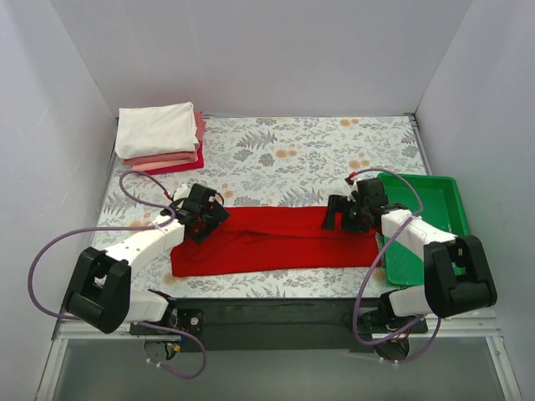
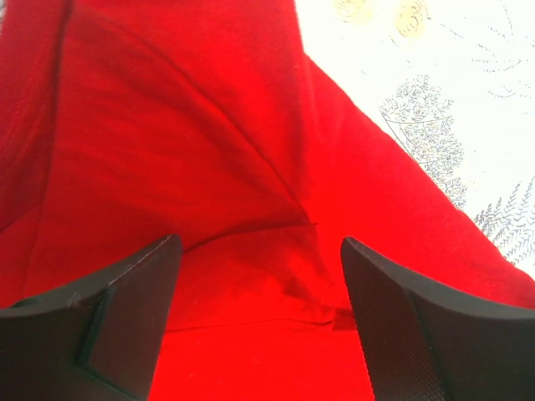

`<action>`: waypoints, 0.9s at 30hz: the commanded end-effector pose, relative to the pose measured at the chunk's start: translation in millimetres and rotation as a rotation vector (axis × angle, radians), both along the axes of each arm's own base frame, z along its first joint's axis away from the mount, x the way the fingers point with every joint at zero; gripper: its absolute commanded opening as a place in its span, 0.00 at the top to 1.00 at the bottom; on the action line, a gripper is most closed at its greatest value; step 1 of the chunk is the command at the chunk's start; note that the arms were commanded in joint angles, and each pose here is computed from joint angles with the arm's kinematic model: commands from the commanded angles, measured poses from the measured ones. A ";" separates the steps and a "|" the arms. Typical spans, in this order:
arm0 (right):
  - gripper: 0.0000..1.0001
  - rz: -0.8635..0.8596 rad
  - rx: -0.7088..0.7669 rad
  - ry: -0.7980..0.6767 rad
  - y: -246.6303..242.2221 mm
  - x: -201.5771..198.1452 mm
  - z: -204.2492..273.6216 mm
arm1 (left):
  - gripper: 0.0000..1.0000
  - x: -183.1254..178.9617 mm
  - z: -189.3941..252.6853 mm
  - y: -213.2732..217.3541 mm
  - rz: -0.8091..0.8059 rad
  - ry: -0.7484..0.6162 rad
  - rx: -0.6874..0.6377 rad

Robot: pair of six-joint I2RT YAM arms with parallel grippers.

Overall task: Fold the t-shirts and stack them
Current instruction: Fold the tshirt

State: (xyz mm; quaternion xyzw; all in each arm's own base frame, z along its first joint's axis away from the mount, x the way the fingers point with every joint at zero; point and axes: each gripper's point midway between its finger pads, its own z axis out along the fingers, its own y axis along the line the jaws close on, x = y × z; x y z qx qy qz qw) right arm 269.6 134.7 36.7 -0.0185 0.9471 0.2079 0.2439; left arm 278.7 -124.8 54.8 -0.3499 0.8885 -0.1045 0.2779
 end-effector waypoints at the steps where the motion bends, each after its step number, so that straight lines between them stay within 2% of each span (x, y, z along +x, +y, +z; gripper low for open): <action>1: 0.02 0.002 -0.002 0.000 0.4 -1.0 -6.3 | 0.25 16.8 10.7 -9.9 -0.067 -0.042 -0.001; 5: 0.02 -0.004 -0.006 0.003 -1.1 -2.9 -7.5 | 0.31 16.2 0.9 -12.0 -0.097 -0.008 0.018; 6: 0.02 -0.005 -0.006 0.004 -1.0 -3.6 -7.9 | 0.38 15.9 -0.1 -12.3 -0.104 -0.001 0.024; 8: 0.02 -0.012 -0.010 0.002 -2.3 -4.1 -8.1 | 0.44 15.5 -2.2 -11.5 -0.108 0.027 0.049; 9: 0.02 -0.011 -0.010 0.000 -2.5 -4.5 -7.5 | 0.50 14.3 -1.9 -12.6 -0.113 0.037 0.061; 15: 0.02 -0.031 -0.023 -0.006 -7.1 -7.3 -8.3 | 0.58 -2.9 -5.7 -7.5 -0.122 0.145 0.191; 19: 0.02 -0.030 -0.024 -0.014 -7.6 -8.5 -6.9 | 0.68 -8.9 -13.6 -8.0 -0.128 0.209 0.239; 23: 0.02 -0.033 -0.030 -0.021 -9.8 -8.7 -5.5 | 0.97 -12.9 -12.2 -8.5 -0.117 0.237 0.255; 24: 0.02 -0.034 -0.031 -0.023 -10.0 -9.5 -5.2 | 1.00 -14.5 -10.3 -10.8 -0.122 0.234 0.254; 27: 0.02 -0.032 -0.031 -0.030 -10.2 -9.5 -4.0 | 1.00 -17.3 -1.8 -14.5 -0.124 0.212 0.244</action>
